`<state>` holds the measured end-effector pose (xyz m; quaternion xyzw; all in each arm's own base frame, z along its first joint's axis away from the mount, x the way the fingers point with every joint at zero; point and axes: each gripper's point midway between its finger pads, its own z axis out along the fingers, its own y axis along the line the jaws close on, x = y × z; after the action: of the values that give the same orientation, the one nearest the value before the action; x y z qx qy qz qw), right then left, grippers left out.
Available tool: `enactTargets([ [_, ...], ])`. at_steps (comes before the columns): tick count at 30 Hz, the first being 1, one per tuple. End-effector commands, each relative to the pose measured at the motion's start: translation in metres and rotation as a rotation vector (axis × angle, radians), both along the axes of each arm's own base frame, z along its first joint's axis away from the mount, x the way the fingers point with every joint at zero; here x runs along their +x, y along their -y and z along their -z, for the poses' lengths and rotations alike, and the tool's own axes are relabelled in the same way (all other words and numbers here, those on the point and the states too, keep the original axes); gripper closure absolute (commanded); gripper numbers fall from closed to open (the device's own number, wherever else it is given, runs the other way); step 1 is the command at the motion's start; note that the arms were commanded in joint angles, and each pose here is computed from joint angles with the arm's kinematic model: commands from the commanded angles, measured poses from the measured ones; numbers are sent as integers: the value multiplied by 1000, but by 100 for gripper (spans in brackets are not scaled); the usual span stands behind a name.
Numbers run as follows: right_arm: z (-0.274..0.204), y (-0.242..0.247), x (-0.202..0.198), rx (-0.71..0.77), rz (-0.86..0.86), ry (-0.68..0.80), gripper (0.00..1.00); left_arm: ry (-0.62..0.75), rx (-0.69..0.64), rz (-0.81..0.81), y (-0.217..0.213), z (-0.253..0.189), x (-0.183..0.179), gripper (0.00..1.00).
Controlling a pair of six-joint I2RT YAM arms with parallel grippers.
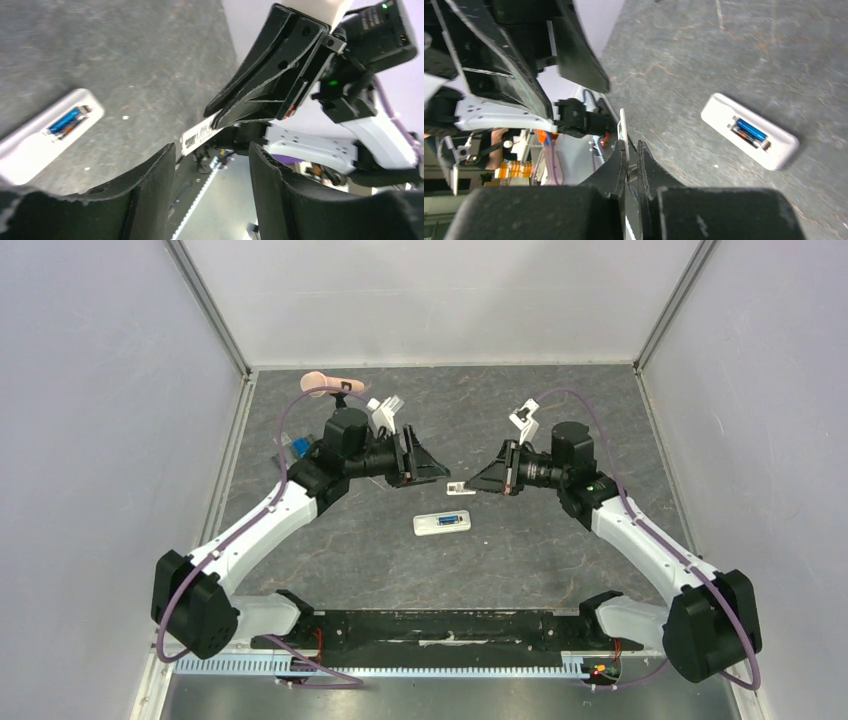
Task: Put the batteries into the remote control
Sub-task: Adjust the battery cover, then load the battery cover into the remote control.
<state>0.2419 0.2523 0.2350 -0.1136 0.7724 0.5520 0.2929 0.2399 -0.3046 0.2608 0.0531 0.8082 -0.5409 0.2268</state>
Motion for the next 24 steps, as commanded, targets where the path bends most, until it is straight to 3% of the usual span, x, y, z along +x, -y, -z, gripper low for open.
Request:
enactTargets([
  [1,45,4,5,-142,33,-25,100,92,179,-128,-31,37,14,42],
  [6,90,-8,3,-222,8,-93,100,146,301,-236,-61,85,17,48],
  [12,132,-19,2,-315,-35,-172,100,81,361,-230,-68,125,8,52],
  [24,156,-29,24,-391,-47,-214,100,-36,452,-241,-78,189,0,52],
])
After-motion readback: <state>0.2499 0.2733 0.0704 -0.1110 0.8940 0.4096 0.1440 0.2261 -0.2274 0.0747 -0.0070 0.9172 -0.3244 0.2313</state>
